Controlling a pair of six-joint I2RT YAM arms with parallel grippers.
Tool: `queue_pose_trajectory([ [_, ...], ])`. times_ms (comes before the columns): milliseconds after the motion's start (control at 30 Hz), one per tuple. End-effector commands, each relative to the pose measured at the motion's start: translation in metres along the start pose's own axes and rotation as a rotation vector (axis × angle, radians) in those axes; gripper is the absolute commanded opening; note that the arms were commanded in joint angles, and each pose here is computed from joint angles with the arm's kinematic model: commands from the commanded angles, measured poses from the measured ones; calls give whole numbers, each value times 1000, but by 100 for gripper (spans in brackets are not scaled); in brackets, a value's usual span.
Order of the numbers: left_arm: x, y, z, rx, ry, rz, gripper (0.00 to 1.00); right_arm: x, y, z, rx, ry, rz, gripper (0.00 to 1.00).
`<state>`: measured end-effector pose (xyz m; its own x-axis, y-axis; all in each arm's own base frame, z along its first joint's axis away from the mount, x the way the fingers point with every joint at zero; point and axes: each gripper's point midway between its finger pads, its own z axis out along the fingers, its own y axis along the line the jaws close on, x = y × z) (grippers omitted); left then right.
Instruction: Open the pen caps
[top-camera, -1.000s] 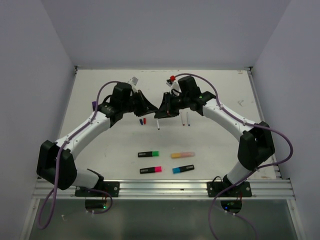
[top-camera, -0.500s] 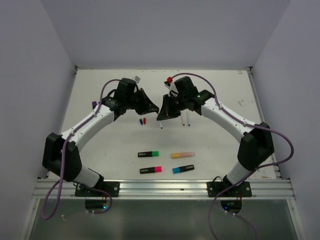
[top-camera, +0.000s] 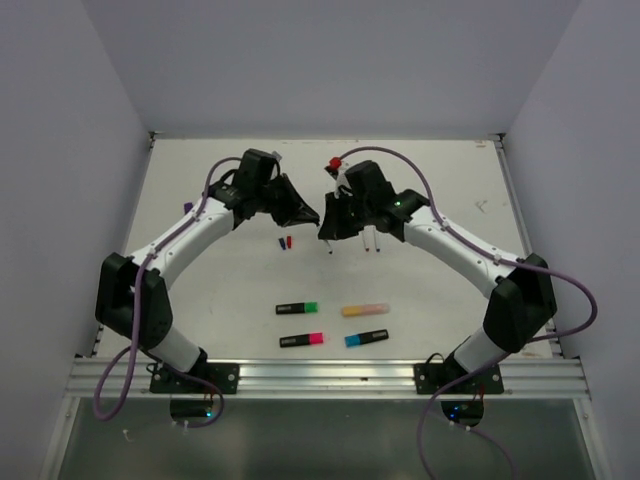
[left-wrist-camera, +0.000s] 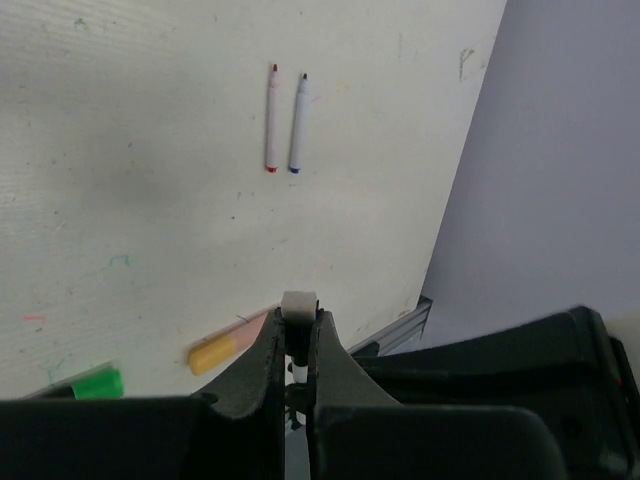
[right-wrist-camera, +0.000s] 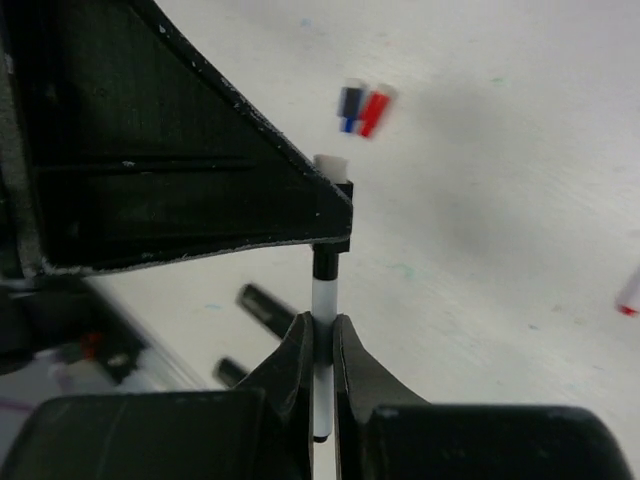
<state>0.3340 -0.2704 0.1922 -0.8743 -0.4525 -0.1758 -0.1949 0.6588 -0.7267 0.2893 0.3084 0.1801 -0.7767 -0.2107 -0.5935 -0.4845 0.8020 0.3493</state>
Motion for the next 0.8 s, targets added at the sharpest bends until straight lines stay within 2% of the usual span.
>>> queue_pose_trajectory([
  [0,-51,-25,-28,154,-203,84,0,28,52,-36,-534,119,173,0],
  [33,-52,-25,-30,157,-209,92,0,27,60,-40,-624,121,198,0],
  [67,-54,-24,-32,161,-215,100,0,32,62,-41,-668,153,298,0],
  [100,-52,-21,-34,157,-217,107,0,16,72,-46,-747,83,265,0],
  [167,-49,-14,-33,134,-212,114,0,10,78,-52,-803,72,297,0],
  [233,-50,-2,-33,84,-224,130,0,16,62,-37,-680,91,326,0],
  [267,-47,9,-32,38,-213,130,0,5,51,-33,-594,31,233,0],
  [300,-50,19,-32,-10,-230,157,0,26,32,-27,-458,118,270,0],
  [333,-50,27,-30,-44,-224,168,0,27,21,-24,-381,123,245,0],
  [367,-44,41,-29,-102,-192,171,0,15,-12,-15,-179,63,194,0],
  [400,-47,53,-23,-160,-183,203,0,30,-31,-17,-65,127,209,0],
  [433,-44,61,-21,-193,-162,217,0,24,-43,-19,3,112,191,0],
  [467,-41,72,-19,-234,-141,226,0,30,-72,-19,145,130,182,0],
  [567,-39,101,-11,-337,-104,276,0,32,-111,-22,317,148,173,0],
  [767,-42,133,2,-438,-96,331,0,41,-170,-23,467,177,222,0],
])
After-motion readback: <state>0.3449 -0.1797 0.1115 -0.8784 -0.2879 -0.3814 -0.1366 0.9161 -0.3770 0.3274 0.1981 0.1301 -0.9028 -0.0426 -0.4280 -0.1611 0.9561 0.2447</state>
